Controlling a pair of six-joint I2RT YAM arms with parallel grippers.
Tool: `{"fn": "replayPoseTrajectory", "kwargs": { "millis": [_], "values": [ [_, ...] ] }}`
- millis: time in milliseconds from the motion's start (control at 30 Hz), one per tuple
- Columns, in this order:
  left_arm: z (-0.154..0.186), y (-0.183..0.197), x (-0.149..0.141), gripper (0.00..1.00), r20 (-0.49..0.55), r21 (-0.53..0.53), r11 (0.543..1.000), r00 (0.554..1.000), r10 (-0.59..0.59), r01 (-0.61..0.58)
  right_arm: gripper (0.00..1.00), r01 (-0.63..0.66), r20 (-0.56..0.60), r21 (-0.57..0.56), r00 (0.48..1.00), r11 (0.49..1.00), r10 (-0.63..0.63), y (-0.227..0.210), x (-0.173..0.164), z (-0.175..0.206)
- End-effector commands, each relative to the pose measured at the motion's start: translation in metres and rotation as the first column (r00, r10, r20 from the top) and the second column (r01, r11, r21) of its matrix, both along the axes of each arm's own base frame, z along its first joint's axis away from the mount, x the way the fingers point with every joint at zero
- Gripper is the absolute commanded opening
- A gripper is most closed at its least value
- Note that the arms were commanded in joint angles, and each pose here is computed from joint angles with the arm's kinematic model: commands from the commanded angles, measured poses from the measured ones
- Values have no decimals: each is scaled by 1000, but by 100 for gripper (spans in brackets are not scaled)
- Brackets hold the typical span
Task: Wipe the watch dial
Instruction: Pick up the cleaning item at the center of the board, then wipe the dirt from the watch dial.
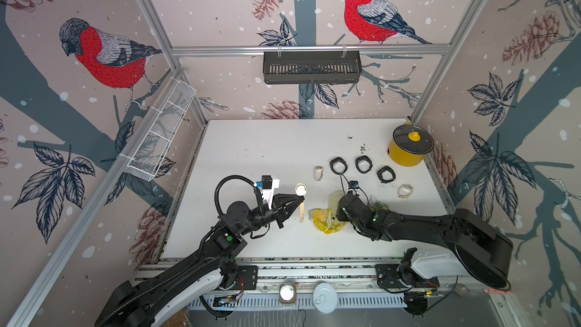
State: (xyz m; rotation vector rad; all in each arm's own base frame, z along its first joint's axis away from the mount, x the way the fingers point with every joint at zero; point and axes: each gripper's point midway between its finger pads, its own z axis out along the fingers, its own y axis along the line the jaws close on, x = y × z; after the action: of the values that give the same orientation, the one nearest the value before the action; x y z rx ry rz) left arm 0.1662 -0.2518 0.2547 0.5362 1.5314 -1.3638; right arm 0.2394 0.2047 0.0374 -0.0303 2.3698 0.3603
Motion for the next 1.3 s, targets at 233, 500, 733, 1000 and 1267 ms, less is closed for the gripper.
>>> {"fn": "replayPoseTrajectory", "kwargs": {
  "millis": [233,500,733,1000,1267],
  "values": [
    [11,9,-11,0,172,-40,999,985,15,-8,2,-265,457,177,875,948,160,13,-8,129],
    [-1,-4,5,0,80,0,1000,997,11,-11,2,-451,670,91,688,888,280,43,-30,225],
    [-7,-20,10,0,2,24,998,999,-53,53,2,-544,728,-14,570,839,382,87,-46,258],
    [-14,-24,14,0,-43,31,998,998,-55,57,2,-550,722,-93,536,830,437,103,-48,250],
    [-16,-32,16,0,-64,42,995,994,-88,91,2,-552,667,-260,491,792,561,130,-54,233]
  ]
}}
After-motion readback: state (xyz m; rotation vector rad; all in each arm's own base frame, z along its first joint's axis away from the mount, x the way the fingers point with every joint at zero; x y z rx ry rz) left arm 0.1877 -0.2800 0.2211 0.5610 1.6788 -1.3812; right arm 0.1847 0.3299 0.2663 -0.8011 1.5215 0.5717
